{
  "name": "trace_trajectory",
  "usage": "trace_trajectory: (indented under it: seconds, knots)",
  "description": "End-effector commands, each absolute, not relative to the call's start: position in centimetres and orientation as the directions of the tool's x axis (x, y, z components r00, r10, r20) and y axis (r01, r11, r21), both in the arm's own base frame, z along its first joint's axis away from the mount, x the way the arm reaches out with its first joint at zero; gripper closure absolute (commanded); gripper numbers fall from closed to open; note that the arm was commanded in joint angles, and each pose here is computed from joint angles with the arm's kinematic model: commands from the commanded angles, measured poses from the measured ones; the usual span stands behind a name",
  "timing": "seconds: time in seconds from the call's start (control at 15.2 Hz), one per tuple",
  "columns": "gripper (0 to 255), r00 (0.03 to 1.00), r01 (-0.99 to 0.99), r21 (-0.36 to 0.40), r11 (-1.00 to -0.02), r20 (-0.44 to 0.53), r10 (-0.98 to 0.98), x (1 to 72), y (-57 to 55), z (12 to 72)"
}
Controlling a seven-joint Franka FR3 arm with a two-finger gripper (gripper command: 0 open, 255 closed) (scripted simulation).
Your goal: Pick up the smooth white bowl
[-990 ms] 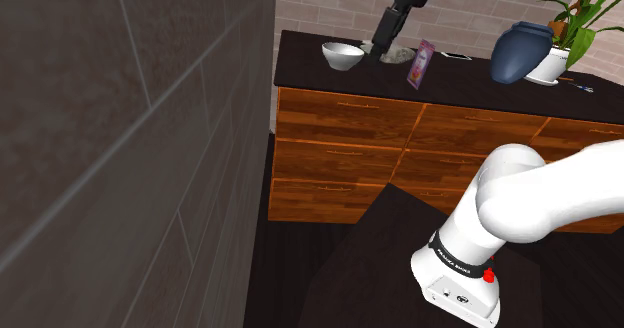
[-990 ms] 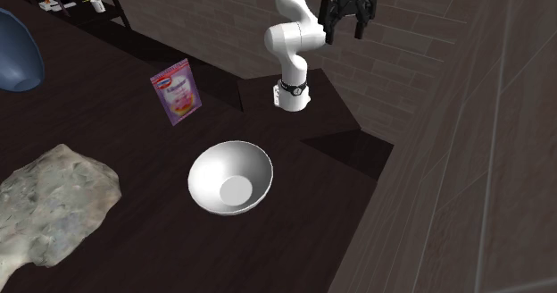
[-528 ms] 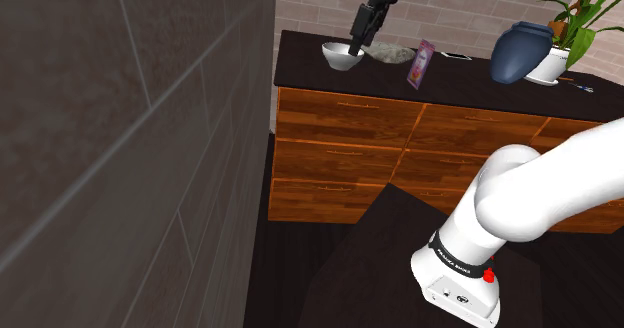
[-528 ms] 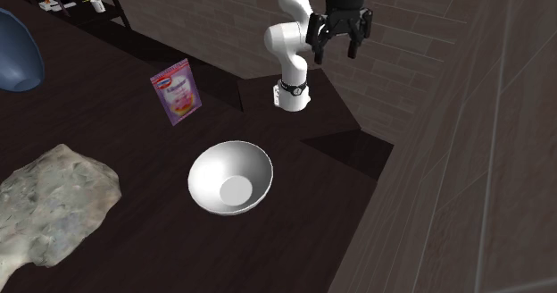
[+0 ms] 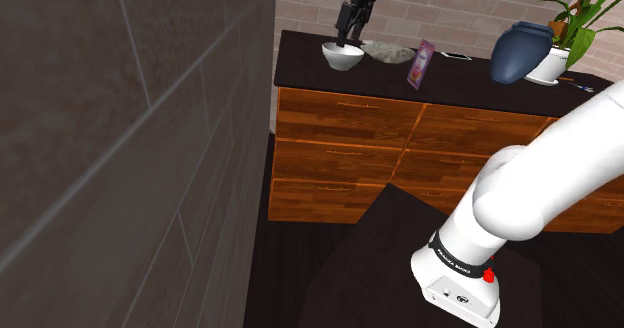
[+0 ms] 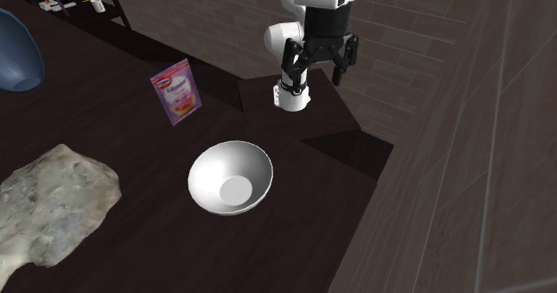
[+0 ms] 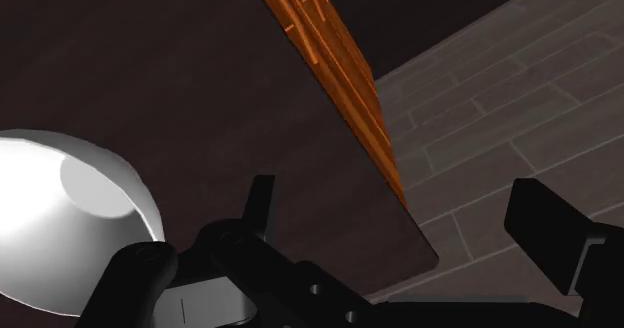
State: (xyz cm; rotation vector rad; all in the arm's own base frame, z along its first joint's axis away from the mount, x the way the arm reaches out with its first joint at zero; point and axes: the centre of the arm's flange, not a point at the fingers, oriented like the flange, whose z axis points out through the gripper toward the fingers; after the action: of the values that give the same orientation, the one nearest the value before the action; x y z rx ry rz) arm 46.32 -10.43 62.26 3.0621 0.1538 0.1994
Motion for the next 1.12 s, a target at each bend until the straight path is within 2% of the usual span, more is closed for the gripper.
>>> trace_trajectory:
  seconds: [0.0,0.73,1.06]
  knots:
    - [0,0.989,0.08,0.077,-0.994,0.119,0.089,48.3,-12.1,62.1]
    - [0,0.997,-0.002,0.084,-0.996,0.083,0.005,58.7,-22.5,60.4]
    - [0,0.997,-0.006,0.085,-0.996,0.081,0.001,59.1,-23.0,58.2]
